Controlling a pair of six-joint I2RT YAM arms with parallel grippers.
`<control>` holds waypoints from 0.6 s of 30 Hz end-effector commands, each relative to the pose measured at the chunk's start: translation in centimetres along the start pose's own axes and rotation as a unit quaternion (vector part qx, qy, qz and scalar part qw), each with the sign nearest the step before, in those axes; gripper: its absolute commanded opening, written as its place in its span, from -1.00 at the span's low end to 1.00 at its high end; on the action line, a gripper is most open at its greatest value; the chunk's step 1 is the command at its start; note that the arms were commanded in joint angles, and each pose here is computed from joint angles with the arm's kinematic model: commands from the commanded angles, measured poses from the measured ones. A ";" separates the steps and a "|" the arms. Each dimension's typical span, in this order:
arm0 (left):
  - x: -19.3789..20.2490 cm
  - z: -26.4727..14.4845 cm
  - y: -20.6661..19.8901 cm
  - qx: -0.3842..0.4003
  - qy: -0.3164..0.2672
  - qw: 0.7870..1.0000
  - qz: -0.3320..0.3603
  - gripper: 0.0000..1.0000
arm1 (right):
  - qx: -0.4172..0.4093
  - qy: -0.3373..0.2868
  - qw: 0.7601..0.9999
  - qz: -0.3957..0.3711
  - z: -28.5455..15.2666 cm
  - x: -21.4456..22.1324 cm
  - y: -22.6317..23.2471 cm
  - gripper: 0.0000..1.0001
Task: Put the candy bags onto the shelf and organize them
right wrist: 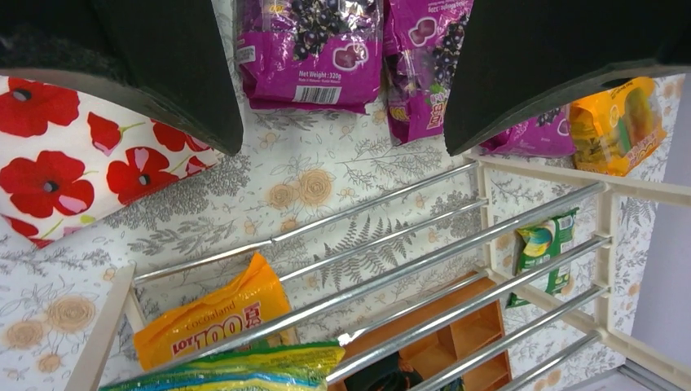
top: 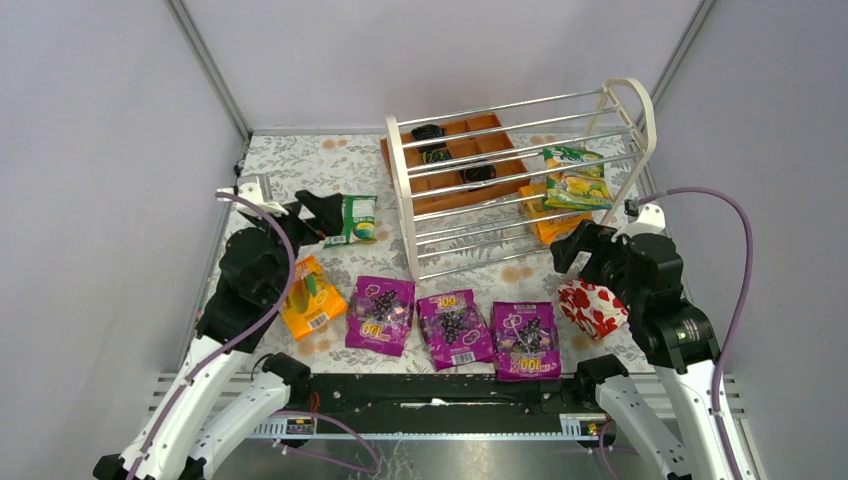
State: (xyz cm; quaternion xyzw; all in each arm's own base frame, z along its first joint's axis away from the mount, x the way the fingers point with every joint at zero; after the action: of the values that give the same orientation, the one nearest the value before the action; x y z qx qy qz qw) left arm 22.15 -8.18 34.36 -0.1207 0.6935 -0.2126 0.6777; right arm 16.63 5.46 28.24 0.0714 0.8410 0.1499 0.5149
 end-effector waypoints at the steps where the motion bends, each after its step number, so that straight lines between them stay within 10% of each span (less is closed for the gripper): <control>1: 3.2 -1.3 -1.3 0.071 0.079 0.994 -0.035 0.97 | 0.029 0.021 0.999 0.023 0.7 1.1 -0.8 1.00; 18: 12.2 -4.6 -5.7 0.328 0.287 0.894 -0.102 0.98 | 0.031 0.249 0.961 0.120 5.4 9.0 -0.1 1.00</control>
State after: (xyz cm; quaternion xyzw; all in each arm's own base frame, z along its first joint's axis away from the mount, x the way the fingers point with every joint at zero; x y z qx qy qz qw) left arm 18.14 -15.88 25.19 0.0250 0.7719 -0.4348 0.4632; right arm 17.62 8.16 18.99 0.1152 0.9297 0.1767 0.3020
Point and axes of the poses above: each gripper's point midway between its finger pads, its own z axis out along the fingers, its own y axis along the line the jaws close on, x = y × z, the point moved 5 cm from there along -z, back along the fingers, and after that the axes turned 3 degrees about -z, right-handed, at the moved point
